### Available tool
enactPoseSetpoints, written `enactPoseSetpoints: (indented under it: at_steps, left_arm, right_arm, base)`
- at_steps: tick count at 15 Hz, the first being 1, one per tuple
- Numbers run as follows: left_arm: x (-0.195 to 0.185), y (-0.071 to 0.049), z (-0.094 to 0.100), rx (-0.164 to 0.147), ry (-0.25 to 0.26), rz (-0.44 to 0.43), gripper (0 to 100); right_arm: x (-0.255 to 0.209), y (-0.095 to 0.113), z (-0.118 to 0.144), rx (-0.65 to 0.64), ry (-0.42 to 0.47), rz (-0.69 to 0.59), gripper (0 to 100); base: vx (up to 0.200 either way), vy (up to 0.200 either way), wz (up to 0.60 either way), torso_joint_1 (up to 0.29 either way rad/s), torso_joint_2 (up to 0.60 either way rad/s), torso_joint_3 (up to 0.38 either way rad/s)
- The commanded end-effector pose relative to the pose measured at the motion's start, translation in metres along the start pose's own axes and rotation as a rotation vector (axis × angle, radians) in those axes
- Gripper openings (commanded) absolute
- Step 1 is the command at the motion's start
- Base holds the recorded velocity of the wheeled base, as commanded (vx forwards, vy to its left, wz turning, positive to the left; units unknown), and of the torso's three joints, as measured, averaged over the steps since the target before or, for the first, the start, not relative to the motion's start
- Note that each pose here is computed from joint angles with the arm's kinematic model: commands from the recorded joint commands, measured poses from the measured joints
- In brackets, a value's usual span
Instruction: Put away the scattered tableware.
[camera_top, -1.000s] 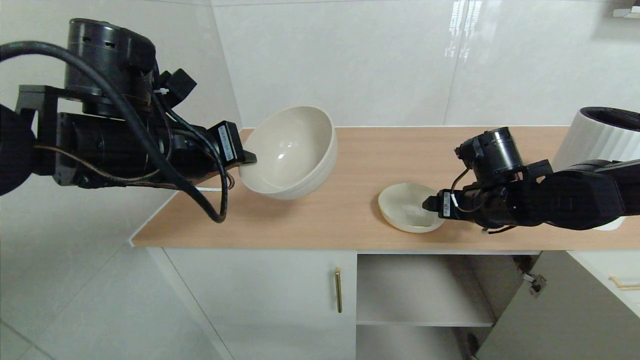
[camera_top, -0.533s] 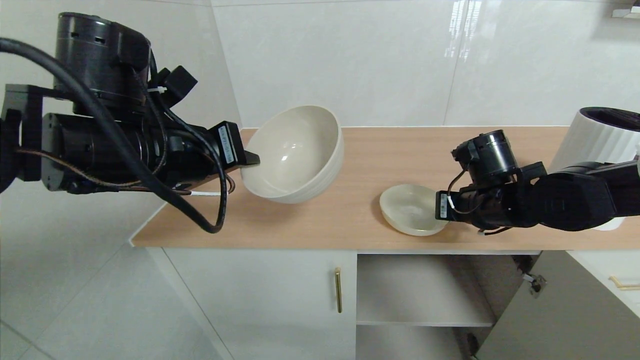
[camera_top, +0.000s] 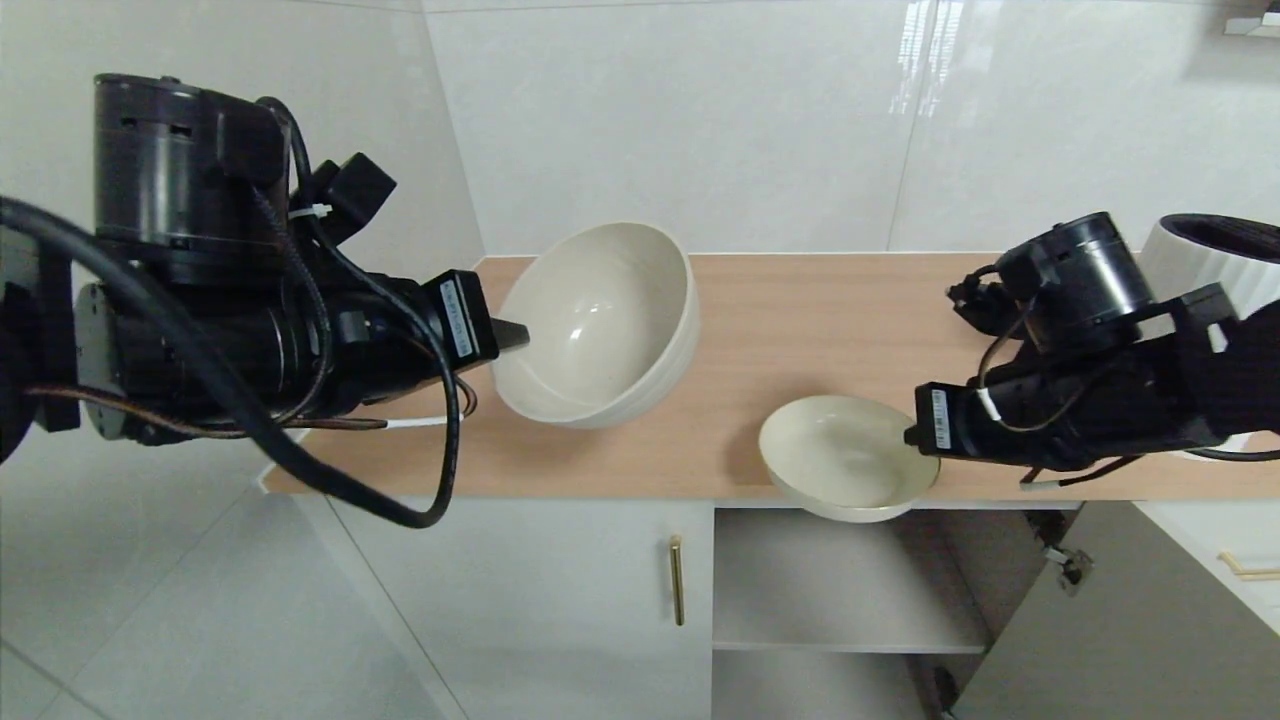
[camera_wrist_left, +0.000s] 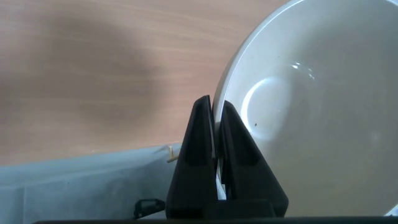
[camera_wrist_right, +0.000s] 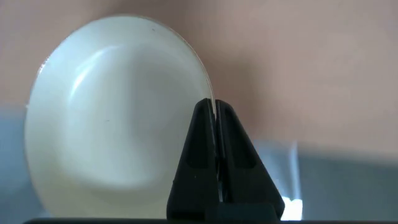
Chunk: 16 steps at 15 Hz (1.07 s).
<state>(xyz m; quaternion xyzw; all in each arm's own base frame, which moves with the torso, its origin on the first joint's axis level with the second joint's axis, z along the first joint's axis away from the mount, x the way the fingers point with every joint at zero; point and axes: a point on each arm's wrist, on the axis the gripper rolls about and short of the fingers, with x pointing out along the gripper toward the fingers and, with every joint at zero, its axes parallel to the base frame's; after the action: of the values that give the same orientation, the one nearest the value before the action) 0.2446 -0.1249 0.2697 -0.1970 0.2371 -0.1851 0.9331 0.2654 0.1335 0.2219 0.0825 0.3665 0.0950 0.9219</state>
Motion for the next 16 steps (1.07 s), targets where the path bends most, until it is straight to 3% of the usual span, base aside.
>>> enactPoseSetpoints:
  at_steps: [1, 5, 6, 8, 10, 11, 13, 16]
  left_arm:
    - [-0.018, 0.002, -0.006, 0.011, -0.004, -0.008, 0]
    - [-0.056, 0.011, -0.024, 0.021, -0.004, -0.03, 0]
    - [-0.07, 0.017, -0.038, 0.021, 0.03, -0.068, 0]
    - [-0.081, 0.024, -0.046, 0.007, 0.052, -0.1, 0]
    - [-0.082, 0.03, -0.044, -0.007, 0.043, -0.083, 0]
    - [-0.075, 0.032, -0.046, -0.012, 0.072, -0.085, 0]
    - [-0.063, 0.034, -0.048, -0.018, 0.108, -0.069, 0]
    - [-0.059, 0.035, -0.049, -0.018, 0.119, -0.064, 0]
  right_arm:
    - [-0.066, -0.008, -0.009, 0.003, -0.015, 0.113, 0]
    - [-0.086, -0.019, -0.027, -0.003, -0.003, 0.118, 0]
    - [-0.086, -0.022, -0.037, -0.021, 0.015, 0.112, 0]
    - [-0.088, -0.025, -0.041, -0.018, 0.003, 0.111, 0]
    - [-0.087, -0.026, -0.044, -0.018, 0.006, 0.11, 0]
    - [-0.082, -0.026, -0.047, -0.017, -0.008, 0.116, 0]
    - [-0.078, -0.026, -0.047, -0.016, -0.042, 0.131, 0]
    - [-0.066, -0.025, -0.048, -0.018, -0.024, 0.122, 0]
  base:
    - [0.0, 0.0, 0.0, 0.0, 0.0, 0.0]
    - [0.0, 0.0, 0.0, 0.0, 0.0, 0.0]
    - [0.0, 0.0, 0.0, 0.0, 0.0, 0.0]
    - [0.0, 0.0, 0.0, 0.0, 0.0, 0.0]
    - [0.0, 0.0, 0.0, 0.0, 0.0, 0.0]
    - [0.0, 0.0, 0.0, 0.0, 0.0, 0.0]
    - [-0.2, 0.0, 0.0, 0.0, 0.01, 0.0]
    - [-0.2, 0.0, 0.0, 0.004, 0.0, 0.002]
